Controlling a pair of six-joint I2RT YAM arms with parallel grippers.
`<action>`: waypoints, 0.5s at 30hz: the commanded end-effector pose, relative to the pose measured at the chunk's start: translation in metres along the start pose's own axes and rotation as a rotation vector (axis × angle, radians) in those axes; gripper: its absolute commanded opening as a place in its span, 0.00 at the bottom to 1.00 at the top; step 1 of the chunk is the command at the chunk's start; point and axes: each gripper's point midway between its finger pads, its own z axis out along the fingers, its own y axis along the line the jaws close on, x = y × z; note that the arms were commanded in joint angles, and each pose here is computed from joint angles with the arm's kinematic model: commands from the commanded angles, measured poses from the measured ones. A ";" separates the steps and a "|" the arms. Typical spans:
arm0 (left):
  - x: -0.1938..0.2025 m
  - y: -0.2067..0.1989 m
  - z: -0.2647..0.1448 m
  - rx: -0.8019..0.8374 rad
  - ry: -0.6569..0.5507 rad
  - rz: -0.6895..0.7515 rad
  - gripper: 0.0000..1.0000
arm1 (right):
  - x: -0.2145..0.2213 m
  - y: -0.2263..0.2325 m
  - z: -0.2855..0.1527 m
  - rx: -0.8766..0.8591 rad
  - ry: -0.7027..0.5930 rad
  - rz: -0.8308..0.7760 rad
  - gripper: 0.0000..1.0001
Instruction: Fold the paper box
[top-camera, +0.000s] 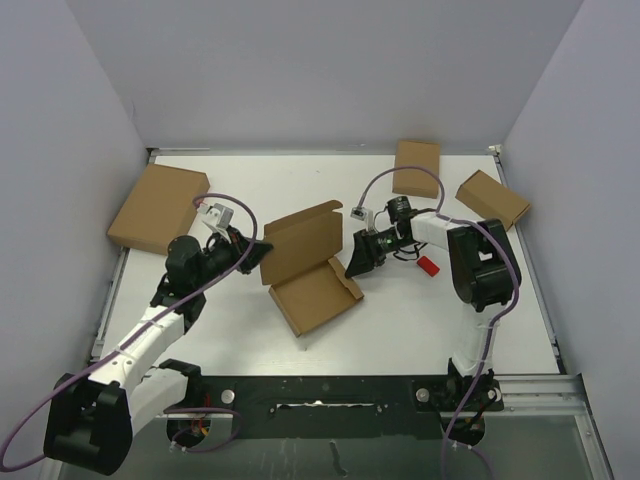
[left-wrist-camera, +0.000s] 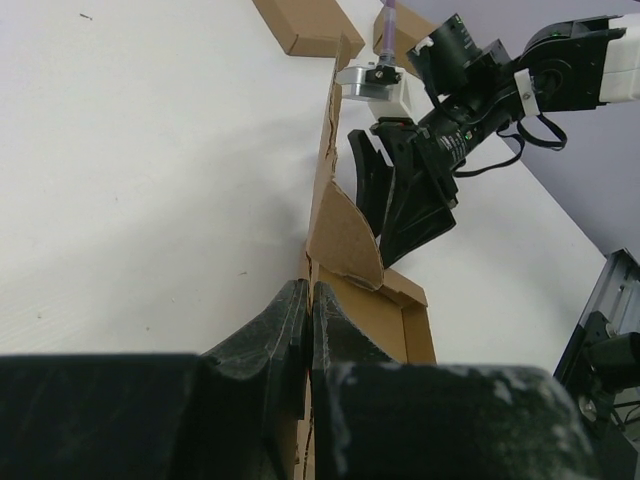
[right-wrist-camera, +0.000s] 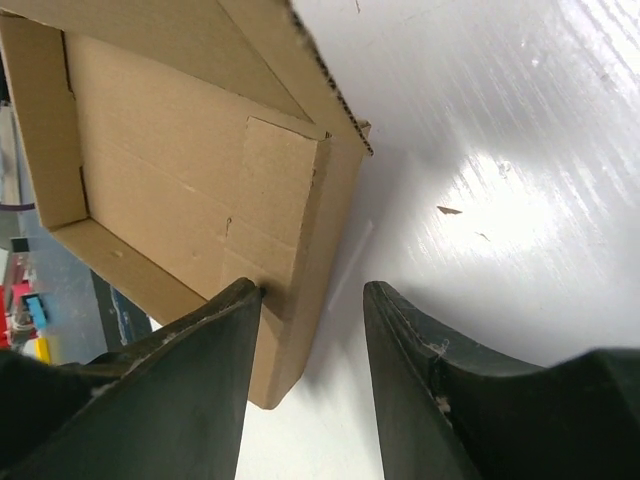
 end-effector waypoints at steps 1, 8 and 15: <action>-0.020 -0.010 -0.002 0.014 -0.071 0.027 0.00 | -0.016 0.005 -0.007 0.084 -0.027 -0.083 0.45; -0.019 -0.009 -0.002 -0.007 -0.071 0.014 0.00 | -0.012 0.002 -0.001 0.140 0.001 -0.107 0.39; -0.016 -0.007 -0.003 -0.029 -0.073 0.002 0.00 | -0.012 0.003 0.002 0.165 0.014 -0.128 0.38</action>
